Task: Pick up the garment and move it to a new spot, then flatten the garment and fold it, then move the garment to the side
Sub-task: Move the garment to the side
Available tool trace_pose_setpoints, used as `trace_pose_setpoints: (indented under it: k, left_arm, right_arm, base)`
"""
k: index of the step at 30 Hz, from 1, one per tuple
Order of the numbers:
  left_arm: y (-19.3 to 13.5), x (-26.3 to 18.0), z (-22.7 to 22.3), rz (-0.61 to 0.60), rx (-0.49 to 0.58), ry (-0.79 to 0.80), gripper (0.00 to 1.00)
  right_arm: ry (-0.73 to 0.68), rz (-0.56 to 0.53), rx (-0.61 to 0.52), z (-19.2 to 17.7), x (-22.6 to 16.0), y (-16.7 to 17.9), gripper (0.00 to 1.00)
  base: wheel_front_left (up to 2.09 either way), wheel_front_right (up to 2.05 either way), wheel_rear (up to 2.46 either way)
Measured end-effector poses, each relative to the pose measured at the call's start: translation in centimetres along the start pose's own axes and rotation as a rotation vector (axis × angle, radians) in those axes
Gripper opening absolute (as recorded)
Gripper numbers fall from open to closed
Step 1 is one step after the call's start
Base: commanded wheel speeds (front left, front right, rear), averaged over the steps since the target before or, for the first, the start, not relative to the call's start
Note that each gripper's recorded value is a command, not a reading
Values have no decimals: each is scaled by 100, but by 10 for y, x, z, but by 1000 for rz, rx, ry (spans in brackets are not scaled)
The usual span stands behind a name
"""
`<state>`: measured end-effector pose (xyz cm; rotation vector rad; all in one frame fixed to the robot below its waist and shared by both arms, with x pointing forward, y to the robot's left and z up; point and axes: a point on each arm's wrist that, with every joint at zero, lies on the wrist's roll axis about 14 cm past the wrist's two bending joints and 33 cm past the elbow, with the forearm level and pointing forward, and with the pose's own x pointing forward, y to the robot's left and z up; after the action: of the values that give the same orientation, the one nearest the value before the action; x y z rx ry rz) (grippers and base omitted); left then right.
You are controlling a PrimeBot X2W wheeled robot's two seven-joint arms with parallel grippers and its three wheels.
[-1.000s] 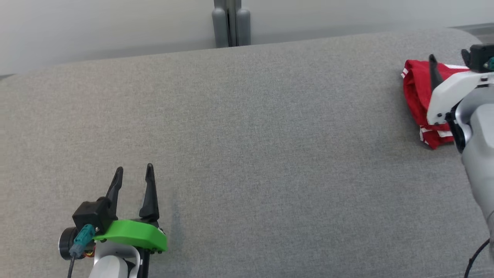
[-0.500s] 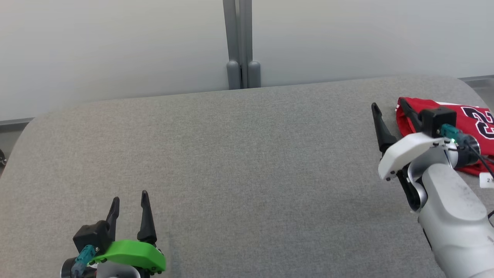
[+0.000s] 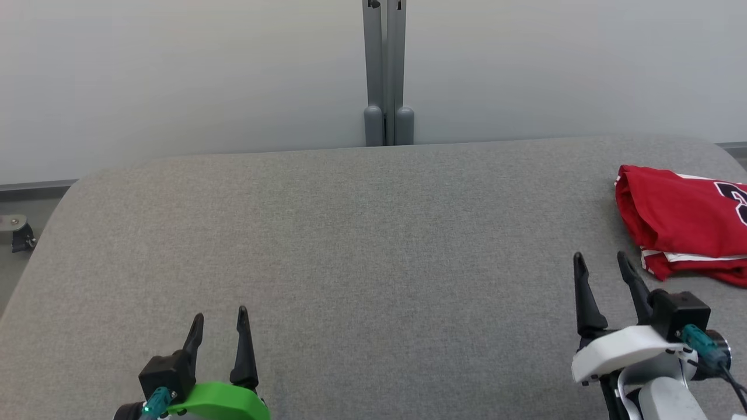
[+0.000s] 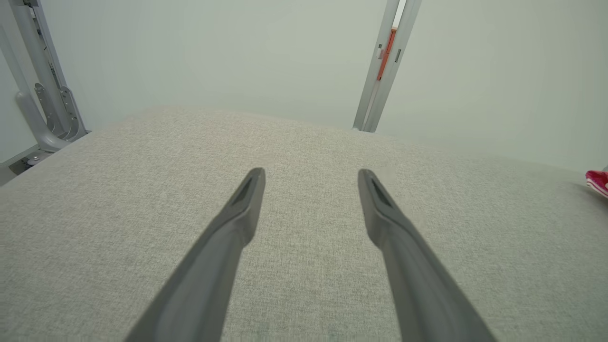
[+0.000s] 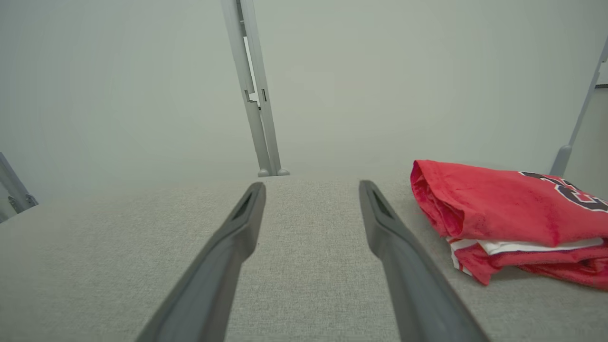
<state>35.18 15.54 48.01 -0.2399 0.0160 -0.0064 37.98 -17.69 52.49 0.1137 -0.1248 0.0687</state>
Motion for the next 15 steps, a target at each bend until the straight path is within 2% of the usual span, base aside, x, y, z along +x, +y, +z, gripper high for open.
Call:
trace_pose_setpoints:
  k: [8, 15]
  left_arm:
    - [8, -11, -9, 32, 11, 22, 100]
    - [13, -16, -13, 52, 12, 33, 100]
  right_arm:
    - [50, -3, 39, -18, -29, 3, 100]
    - [62, -8, 40, -22, -38, 1, 100]
  base:
    - [0, 0, 0]
    - [0, 0, 0]
